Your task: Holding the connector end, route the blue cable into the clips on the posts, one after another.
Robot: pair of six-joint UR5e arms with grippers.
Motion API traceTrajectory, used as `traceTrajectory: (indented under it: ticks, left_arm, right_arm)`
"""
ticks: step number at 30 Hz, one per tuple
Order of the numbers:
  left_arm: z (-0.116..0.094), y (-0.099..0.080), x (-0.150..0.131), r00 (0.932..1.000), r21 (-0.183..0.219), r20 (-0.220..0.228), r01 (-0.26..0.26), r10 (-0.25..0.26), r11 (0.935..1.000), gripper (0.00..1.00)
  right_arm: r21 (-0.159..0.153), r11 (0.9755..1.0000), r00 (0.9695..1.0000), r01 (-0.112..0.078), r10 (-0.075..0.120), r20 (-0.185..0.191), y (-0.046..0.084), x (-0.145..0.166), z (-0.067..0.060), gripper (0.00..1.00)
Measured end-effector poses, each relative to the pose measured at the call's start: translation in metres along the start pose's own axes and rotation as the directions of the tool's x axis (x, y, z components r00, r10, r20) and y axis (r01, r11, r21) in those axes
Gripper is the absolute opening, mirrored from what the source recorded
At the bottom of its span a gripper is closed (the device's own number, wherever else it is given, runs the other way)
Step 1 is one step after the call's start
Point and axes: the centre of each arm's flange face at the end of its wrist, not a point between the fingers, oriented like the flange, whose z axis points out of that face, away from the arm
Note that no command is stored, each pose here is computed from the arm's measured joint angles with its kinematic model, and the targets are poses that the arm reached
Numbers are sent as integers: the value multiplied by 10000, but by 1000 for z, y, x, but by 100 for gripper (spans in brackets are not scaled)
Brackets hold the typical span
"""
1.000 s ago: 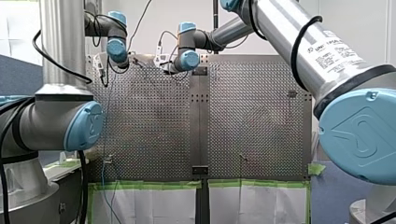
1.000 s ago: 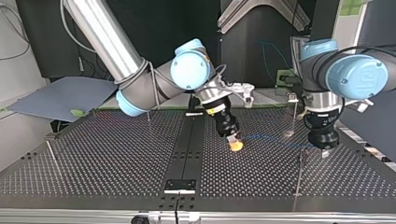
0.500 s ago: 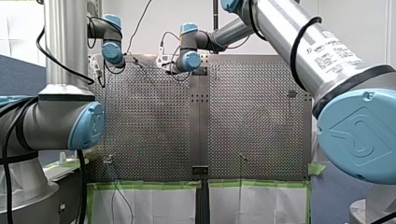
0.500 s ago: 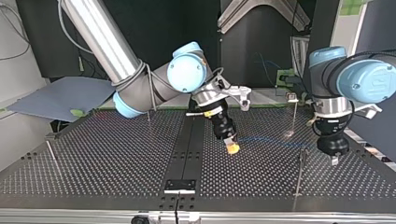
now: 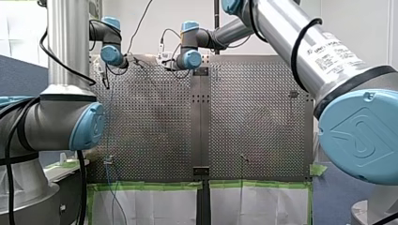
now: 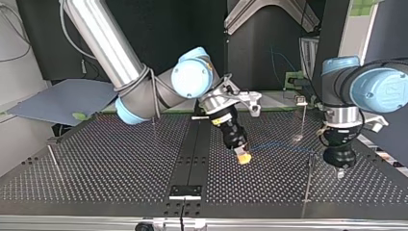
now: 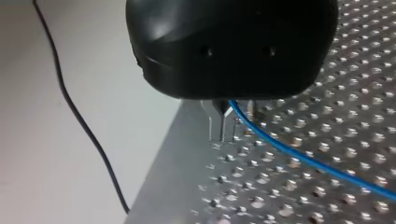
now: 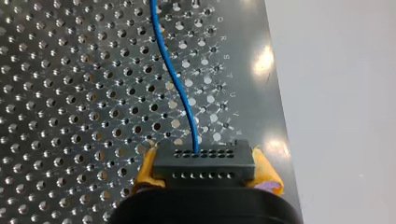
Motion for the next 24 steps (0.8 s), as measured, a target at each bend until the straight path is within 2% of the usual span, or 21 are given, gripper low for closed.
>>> traceTrajectory:
  ticks: [8, 12, 16, 20, 24]
  left_arm:
    - [14, 5, 5, 9999, -25, -163, 49, -50, 10000, 0]
    - [22, 10, 5, 9998, -75, -102, 148, -148, 9999, 0]
    - [34, 15, 14, 9994, -23, -287, 198, -199, 9998, 0]
    - [42, 20, 25, 9986, -27, -485, 223, -224, 9997, 0]
    - [46, 21, 25, 9987, 39, -433, 287, -285, 9996, 0]
  right_arm:
    - [-54, 10000, 10000, -2, 2, 60, 6, -10, 7, 0]
    - [-152, 9999, 10000, 6, -7, -49, 15, -6, 11, 0]
    - [-270, 9996, 9999, 10, -15, -165, 26, -2, 16, 0]
    - [-371, 9993, 9999, 18, -25, -165, 36, -6, 21, 0]
    - [-426, 9991, 9999, 26, -33, -170, 41, -8, 24, 0]
